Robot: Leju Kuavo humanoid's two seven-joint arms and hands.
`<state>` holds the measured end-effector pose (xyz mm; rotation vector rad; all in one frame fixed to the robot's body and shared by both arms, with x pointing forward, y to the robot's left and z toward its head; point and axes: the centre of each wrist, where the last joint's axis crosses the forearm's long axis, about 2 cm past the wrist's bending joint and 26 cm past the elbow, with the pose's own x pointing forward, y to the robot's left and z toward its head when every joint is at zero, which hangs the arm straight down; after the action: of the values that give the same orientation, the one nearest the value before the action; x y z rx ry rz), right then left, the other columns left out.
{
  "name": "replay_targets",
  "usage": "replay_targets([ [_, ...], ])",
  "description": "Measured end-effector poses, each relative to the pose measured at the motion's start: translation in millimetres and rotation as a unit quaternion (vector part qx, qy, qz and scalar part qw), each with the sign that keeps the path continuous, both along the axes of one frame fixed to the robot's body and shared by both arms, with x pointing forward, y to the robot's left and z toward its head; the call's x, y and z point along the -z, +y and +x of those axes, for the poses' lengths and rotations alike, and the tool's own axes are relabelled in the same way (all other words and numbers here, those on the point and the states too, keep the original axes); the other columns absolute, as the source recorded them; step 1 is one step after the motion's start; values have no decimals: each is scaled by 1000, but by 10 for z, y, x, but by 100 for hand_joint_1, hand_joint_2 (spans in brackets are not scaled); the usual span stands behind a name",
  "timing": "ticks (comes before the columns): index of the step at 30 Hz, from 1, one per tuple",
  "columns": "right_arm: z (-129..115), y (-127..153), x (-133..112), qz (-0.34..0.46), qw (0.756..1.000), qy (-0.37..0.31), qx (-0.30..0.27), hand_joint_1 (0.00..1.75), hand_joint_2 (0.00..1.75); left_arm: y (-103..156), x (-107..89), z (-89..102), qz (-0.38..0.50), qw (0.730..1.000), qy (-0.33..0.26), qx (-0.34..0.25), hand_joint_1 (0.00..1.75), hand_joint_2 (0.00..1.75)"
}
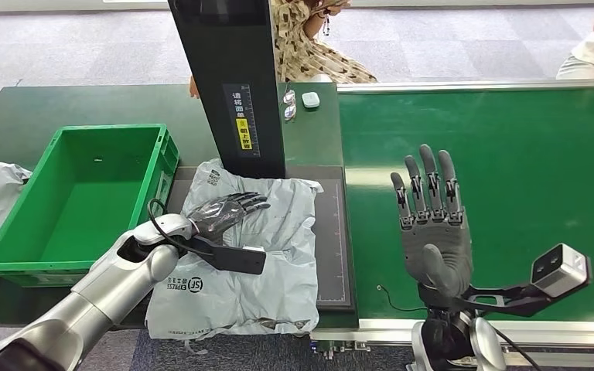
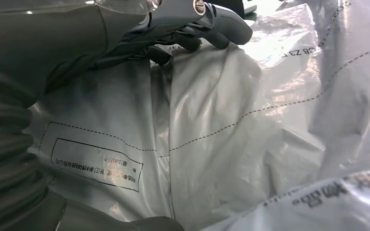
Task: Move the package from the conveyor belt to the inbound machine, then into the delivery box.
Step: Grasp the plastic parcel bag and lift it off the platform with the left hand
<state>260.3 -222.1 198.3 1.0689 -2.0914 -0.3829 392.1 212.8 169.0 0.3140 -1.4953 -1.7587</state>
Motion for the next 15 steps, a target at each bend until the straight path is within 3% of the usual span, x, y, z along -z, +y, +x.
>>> replay_targets([
  [4,-2,1,3,1,1000,3,2,0,175,-60,8,10,6,1000,2,9,0,175],
  [8,-11,1,14,1,1000,6,4,0,175,-114,12,9,7,1000,3,15,159,175],
  [11,-21,0,23,1,1000,8,4,0,175,-137,25,3,8,1000,5,18,175,175],
  [15,-28,5,26,2,1000,10,6,0,175,-145,25,5,6,1000,5,21,175,175],
])
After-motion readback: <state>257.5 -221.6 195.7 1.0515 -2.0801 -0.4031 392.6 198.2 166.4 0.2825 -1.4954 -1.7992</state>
